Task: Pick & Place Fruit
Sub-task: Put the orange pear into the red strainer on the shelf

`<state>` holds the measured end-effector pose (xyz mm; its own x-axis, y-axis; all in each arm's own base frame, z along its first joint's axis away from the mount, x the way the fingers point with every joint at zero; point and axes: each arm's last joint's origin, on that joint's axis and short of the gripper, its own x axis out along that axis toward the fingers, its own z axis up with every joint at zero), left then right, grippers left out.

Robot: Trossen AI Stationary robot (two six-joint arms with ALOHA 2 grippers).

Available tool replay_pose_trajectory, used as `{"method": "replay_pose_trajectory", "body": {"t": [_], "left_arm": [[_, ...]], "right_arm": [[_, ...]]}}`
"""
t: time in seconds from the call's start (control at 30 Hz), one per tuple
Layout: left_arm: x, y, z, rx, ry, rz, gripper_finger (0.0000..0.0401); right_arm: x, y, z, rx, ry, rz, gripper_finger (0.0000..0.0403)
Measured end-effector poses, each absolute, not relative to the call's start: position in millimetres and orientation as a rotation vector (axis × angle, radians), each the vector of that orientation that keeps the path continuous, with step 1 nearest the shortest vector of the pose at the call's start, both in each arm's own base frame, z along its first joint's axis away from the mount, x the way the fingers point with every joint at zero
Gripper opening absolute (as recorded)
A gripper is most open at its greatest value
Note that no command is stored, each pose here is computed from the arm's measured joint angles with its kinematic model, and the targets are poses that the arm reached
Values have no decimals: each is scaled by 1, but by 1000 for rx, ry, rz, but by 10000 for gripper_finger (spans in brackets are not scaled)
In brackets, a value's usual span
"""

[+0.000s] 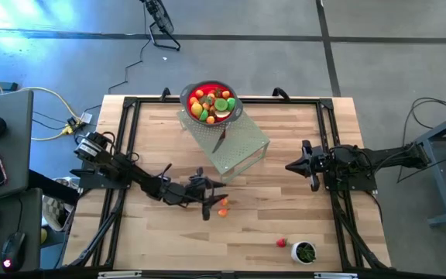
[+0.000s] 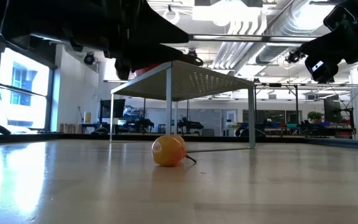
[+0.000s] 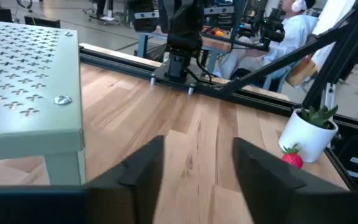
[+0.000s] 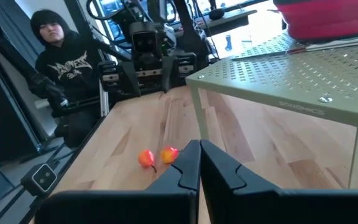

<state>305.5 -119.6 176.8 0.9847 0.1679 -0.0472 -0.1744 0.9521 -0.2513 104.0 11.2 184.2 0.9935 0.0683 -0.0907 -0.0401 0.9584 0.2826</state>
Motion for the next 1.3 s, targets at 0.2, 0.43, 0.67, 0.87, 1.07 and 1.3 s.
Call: {"method": "replay_pose_trajectory", "body": {"t": [0.2,0.43,0.67,0.87,1.07,1.3], "left_arm": [[307,-116,177,-258,23,187,263],[307,-117,177,-478,-1,179,294],[310,-133,186,-553,20,50,294],[322,-169,207,-389,163,111,294],[320,-190,218,-293,461,318,294],[312,-195,218,-347,542,385,294]], "right_arm": [[104,12,184,285,102,66,2],[104,12,184,283,106,92,2],[104,12,182,276,129,89,2],[103,13,180,283,149,122,2],[103,15,180,287,158,181,2],[103,15,181,288,158,187,2]]}}
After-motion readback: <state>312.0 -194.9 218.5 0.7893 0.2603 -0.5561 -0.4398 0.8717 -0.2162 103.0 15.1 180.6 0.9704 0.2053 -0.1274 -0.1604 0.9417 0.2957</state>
